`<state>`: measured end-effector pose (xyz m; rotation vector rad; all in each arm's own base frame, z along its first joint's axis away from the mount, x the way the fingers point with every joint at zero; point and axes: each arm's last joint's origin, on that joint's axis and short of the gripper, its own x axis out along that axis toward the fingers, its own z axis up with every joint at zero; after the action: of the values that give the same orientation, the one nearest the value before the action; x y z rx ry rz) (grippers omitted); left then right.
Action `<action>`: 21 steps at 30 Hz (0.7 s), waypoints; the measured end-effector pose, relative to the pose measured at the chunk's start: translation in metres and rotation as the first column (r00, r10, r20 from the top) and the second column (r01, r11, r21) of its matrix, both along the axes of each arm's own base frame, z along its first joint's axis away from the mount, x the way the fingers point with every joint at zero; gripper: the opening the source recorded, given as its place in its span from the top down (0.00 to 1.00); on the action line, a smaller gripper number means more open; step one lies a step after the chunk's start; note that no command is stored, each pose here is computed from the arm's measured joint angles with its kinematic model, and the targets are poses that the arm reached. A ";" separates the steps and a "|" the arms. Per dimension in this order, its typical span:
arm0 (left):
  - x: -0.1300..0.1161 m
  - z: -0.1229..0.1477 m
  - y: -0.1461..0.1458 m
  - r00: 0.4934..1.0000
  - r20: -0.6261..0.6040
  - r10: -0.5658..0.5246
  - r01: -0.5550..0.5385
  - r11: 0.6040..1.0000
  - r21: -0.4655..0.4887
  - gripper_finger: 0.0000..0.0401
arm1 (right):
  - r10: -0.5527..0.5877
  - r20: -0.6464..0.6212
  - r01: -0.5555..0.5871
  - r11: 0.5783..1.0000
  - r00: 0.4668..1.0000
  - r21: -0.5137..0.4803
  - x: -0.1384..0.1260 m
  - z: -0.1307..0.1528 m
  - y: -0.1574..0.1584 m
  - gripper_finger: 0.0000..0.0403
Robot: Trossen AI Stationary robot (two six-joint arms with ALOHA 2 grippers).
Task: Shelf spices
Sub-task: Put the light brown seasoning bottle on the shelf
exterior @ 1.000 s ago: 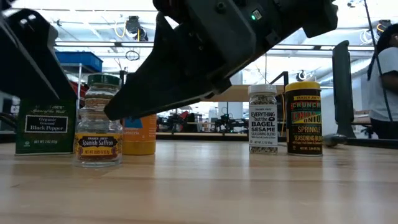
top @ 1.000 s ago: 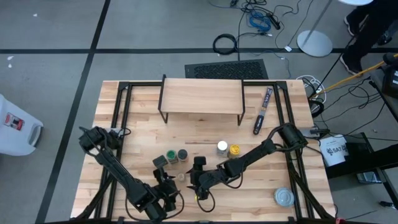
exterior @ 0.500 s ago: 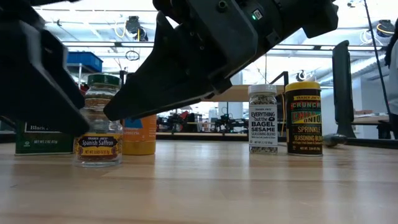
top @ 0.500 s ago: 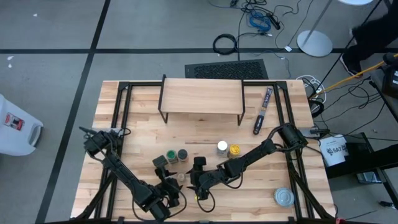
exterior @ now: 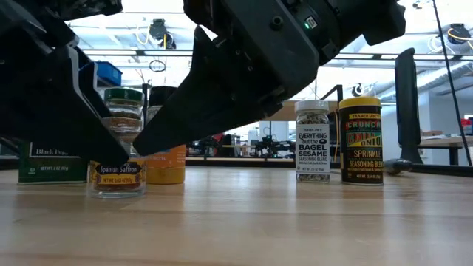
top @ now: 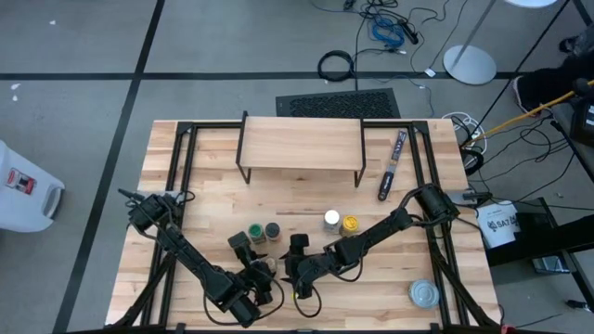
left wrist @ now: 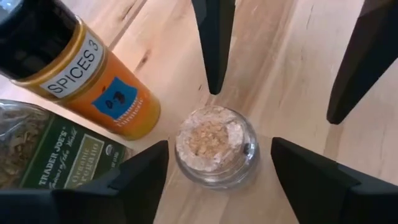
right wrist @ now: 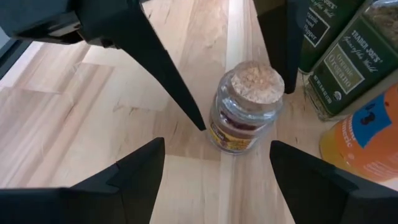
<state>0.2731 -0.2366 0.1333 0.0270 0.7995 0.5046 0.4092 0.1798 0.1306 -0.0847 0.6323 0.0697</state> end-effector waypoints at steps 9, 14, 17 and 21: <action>0.005 0.001 -0.002 0.999 0.021 -0.036 0.037 0.999 -0.009 0.41 | 0.000 0.000 0.000 1.000 1.000 0.000 0.000 0.000 0.000 0.31; 0.009 0.002 0.000 0.999 0.027 -0.033 0.033 0.999 -0.009 0.46 | 0.001 -0.001 -0.001 1.000 1.000 -0.001 0.000 0.000 0.000 0.31; 0.009 0.002 0.000 0.999 0.035 -0.030 0.030 1.000 -0.003 0.51 | 0.003 -0.020 -0.003 1.000 1.000 -0.010 -0.002 0.000 0.000 0.31; 0.007 0.007 -0.001 0.999 0.032 -0.039 0.039 0.999 -0.015 0.54 | 0.008 -0.050 -0.009 1.000 0.999 -0.023 -0.009 0.013 0.000 0.31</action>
<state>0.2803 -0.2375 0.1398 0.0198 0.7700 0.4610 0.4002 0.1797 0.1431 -0.1085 0.6832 0.0728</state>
